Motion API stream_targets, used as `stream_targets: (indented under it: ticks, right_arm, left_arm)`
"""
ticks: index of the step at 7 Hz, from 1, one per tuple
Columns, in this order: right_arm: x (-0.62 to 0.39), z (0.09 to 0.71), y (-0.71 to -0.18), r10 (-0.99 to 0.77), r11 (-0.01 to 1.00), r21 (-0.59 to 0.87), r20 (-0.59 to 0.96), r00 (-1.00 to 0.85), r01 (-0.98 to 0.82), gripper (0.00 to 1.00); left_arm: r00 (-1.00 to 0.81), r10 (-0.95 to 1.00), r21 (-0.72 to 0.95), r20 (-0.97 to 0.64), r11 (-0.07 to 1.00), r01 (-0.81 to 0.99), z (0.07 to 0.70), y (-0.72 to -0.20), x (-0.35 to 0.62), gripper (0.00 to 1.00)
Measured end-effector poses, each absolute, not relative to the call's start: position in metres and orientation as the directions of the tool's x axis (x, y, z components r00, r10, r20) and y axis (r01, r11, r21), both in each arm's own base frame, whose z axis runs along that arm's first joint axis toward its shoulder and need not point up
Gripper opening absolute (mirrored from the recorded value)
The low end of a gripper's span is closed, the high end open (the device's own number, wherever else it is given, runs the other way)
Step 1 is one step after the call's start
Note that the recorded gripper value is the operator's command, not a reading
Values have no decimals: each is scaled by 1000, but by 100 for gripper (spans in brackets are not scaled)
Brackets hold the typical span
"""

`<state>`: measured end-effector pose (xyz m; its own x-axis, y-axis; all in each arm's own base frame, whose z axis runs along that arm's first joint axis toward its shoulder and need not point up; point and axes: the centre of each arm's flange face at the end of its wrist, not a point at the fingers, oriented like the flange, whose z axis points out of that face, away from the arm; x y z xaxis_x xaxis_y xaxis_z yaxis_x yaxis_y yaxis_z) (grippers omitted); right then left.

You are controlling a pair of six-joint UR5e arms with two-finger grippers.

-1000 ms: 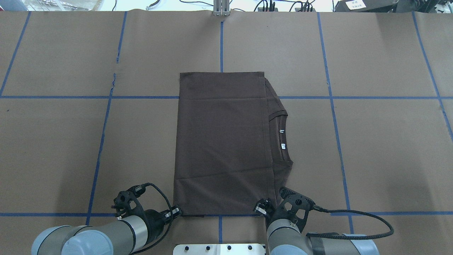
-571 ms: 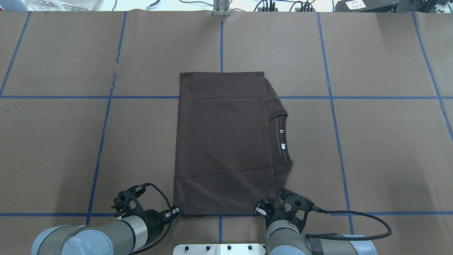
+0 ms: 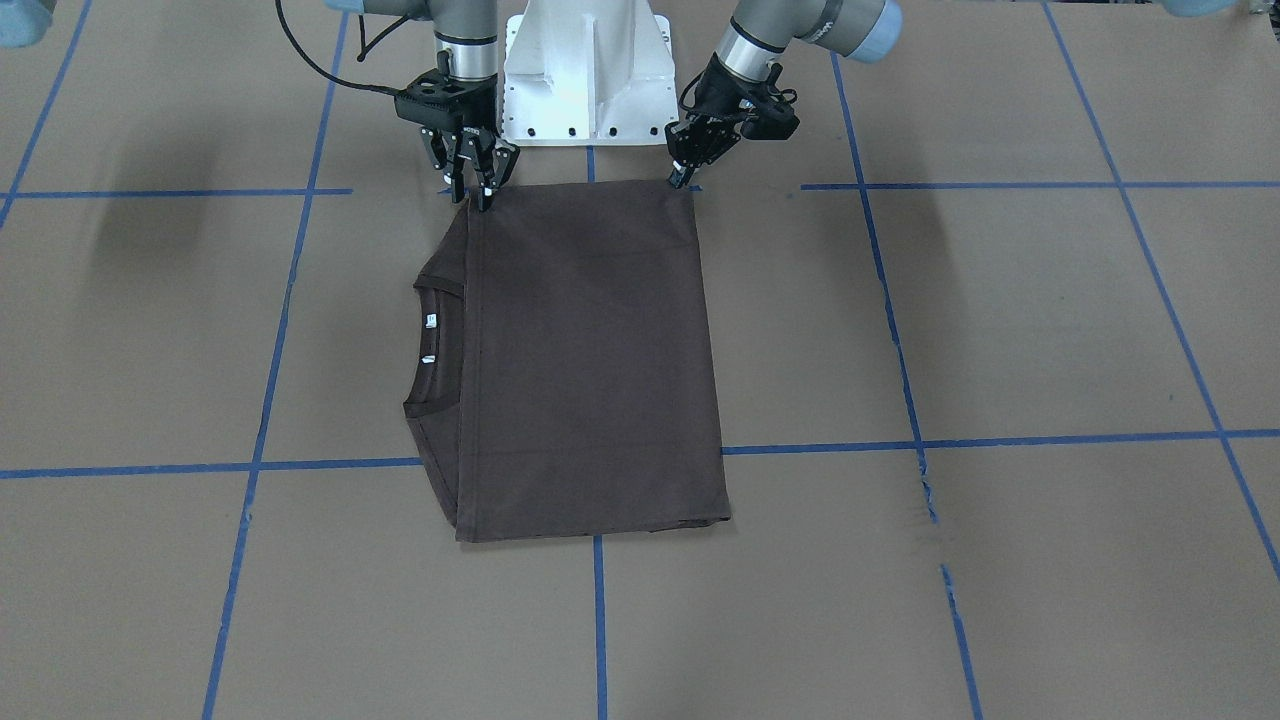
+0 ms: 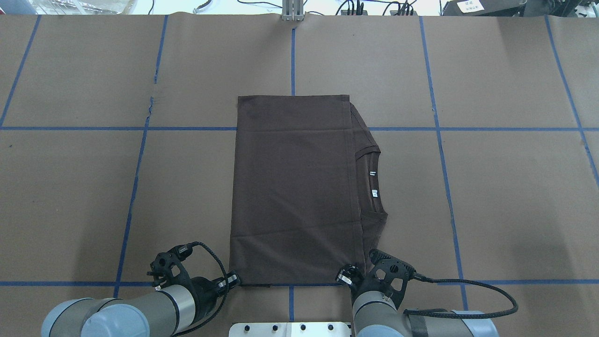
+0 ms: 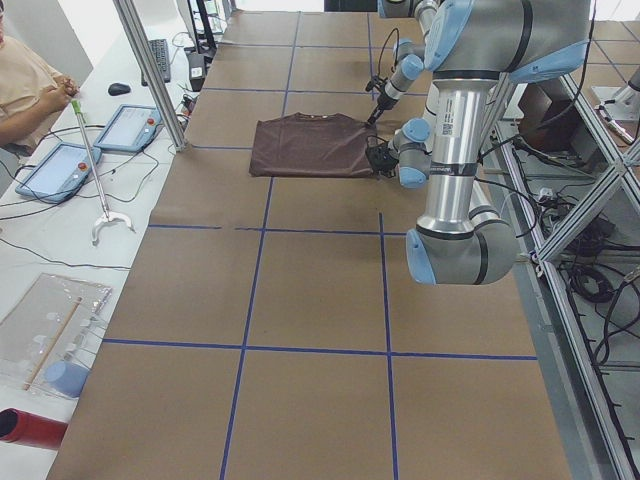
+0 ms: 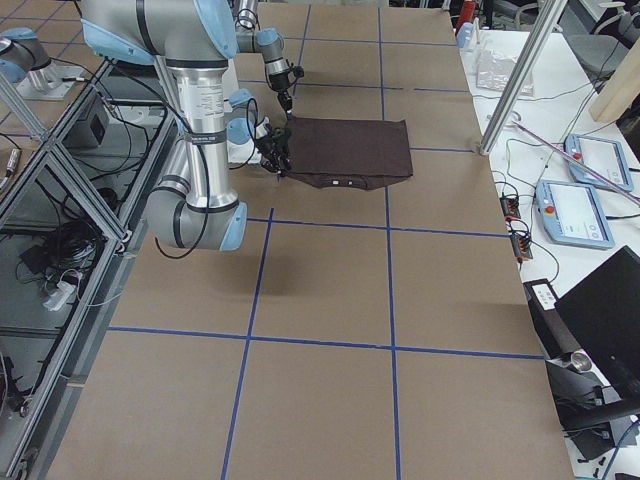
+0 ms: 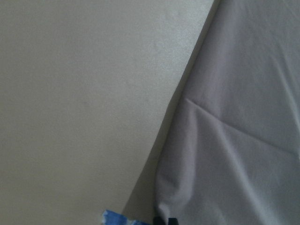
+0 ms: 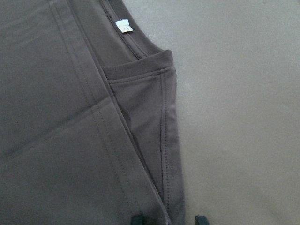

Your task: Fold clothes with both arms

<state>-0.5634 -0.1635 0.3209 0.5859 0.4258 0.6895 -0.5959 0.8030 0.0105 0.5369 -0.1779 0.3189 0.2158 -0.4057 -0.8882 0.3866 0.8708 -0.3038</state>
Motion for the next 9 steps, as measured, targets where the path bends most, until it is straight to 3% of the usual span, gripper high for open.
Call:
stream_targets:
  ticks: [9]
  right_arm:
    - [-549,295,-178,430,794,-11,717,549,-608,0]
  left_arm:
    - [204,-389,-296,-898,880,372,300,-181,523,0]
